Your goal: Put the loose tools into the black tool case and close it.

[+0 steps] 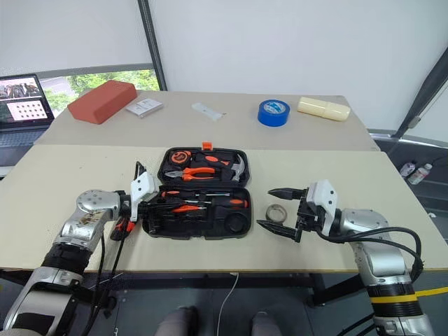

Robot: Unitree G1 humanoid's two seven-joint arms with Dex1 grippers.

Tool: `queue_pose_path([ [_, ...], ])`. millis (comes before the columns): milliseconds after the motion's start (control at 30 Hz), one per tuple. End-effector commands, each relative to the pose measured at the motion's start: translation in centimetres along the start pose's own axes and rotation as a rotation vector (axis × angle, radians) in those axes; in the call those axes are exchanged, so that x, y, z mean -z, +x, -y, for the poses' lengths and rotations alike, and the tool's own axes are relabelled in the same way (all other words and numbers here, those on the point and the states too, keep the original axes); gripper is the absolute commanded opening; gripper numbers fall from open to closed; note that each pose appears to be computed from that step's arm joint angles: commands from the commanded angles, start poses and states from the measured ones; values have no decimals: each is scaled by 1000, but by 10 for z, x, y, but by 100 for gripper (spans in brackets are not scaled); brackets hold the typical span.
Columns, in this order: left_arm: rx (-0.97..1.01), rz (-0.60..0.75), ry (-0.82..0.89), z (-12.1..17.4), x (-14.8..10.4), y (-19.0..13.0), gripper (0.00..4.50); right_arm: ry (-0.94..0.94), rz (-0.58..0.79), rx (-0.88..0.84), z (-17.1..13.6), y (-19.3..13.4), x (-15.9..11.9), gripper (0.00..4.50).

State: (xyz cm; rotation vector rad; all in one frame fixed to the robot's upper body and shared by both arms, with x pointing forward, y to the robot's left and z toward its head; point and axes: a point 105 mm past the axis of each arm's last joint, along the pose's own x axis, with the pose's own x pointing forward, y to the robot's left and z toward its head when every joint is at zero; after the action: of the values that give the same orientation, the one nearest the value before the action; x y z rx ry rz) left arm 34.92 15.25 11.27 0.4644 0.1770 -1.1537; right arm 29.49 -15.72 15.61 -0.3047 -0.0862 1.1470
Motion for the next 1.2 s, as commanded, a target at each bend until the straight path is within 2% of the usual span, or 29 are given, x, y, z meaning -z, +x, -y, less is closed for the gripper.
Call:
queue_pose_path([
  [33,2,-129,-56,7,26,8,4,-42,20,21,8,-5,-11,450],
  [200,66,-169,-33,22,31,15,4,-47,25,24,8,-5,-11,450],
  [267,47,-137,-40,22,28,13,4,-51,26,26,9,-5,-12,450],
  [333,-36,-49,-28,15,17,7,4,-60,32,33,10,-5,-12,450],
  [433,-198,204,-44,4,-12,-21,67,-80,56,52,13,-7,-15,450],
  [500,-293,349,-50,6,-24,-54,140,-91,83,59,14,-8,-16,450],
  [567,-410,393,-70,12,-22,-90,214,-120,125,24,9,-10,-18,450],
  [600,-447,390,-73,16,-19,-101,232,-130,144,3,6,-10,-18,450],
  [800,-808,247,-223,67,25,-185,446,-112,194,-43,4,-15,-17,450],
  [867,-931,199,-289,86,36,-208,446,-129,173,-64,2,-17,-12,450],
  [967,-1091,25,-451,135,71,-247,446,-150,148,-60,1,-22,-3,450],
  [1033,-1123,-63,-519,152,84,-257,446,-152,148,-52,1,-24,0,450],
  [1100,-1118,-60,-532,152,83,-256,446,-156,152,-52,1,-23,-1,450],
  [1200,-1065,-9,-519,134,70,-243,446,-175,180,-70,2,-15,-15,450],
])
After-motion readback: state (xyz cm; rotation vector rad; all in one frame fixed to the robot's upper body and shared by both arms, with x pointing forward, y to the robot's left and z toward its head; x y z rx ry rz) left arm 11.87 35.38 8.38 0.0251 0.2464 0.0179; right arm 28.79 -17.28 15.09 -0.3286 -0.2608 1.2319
